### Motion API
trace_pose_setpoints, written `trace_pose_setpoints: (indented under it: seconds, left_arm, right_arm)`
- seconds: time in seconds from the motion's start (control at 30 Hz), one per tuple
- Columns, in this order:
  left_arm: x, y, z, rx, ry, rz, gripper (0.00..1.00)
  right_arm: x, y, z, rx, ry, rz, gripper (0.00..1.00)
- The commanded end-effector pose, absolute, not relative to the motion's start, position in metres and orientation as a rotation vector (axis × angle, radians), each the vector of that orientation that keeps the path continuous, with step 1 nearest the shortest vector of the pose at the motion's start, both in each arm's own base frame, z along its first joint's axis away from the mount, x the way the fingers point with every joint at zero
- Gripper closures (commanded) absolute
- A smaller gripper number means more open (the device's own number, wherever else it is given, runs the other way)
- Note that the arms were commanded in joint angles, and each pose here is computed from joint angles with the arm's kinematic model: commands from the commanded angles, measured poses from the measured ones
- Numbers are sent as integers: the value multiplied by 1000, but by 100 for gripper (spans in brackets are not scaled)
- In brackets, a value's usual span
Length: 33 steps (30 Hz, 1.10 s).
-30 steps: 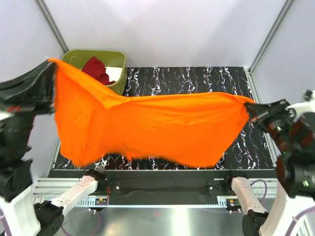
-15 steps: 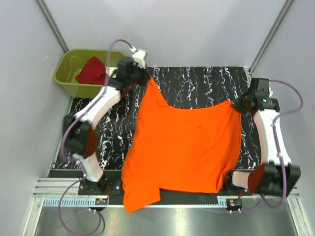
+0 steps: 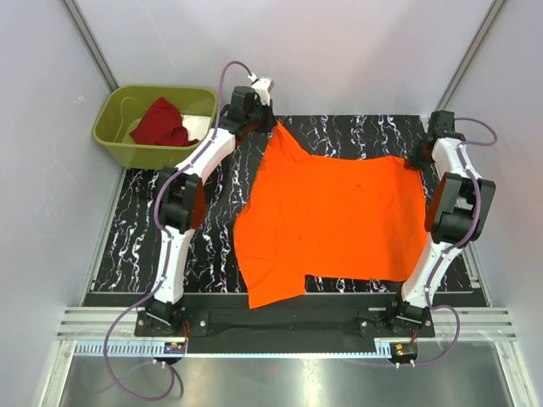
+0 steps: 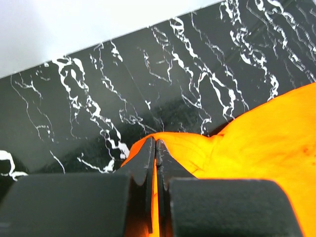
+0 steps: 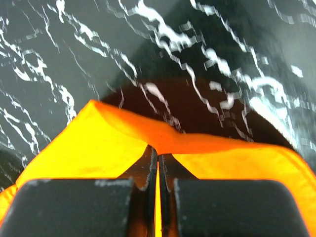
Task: Fold and stack the t-shirts
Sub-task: Flatten the tshirt out
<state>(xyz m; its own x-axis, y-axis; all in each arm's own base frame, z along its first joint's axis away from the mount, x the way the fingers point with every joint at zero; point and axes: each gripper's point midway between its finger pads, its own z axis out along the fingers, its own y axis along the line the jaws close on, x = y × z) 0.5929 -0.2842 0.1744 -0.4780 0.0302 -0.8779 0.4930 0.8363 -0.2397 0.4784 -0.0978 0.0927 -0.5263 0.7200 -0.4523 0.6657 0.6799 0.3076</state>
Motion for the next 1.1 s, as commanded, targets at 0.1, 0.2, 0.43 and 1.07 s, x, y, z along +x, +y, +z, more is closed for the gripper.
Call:
trace_pose_setpoints:
  seconds: [0.1,0.2,0.43,1.07]
  left_arm:
    - [596,-280,212,395,1927,-632,100]
    - [587,-272,237,363,1915,-609,100]
    - [552,-246,375,303,1698,-567,100]
    - [264,-92,662,120,1032,-359,100]
  right_arm:
    - [499,-105,106,995,2339,173,100]
    - [496,-103,112,1023,2340,197,100]
    - [482,-105,161,989,2264,175,100]
    - [323,0,438,777,1735,613,100]
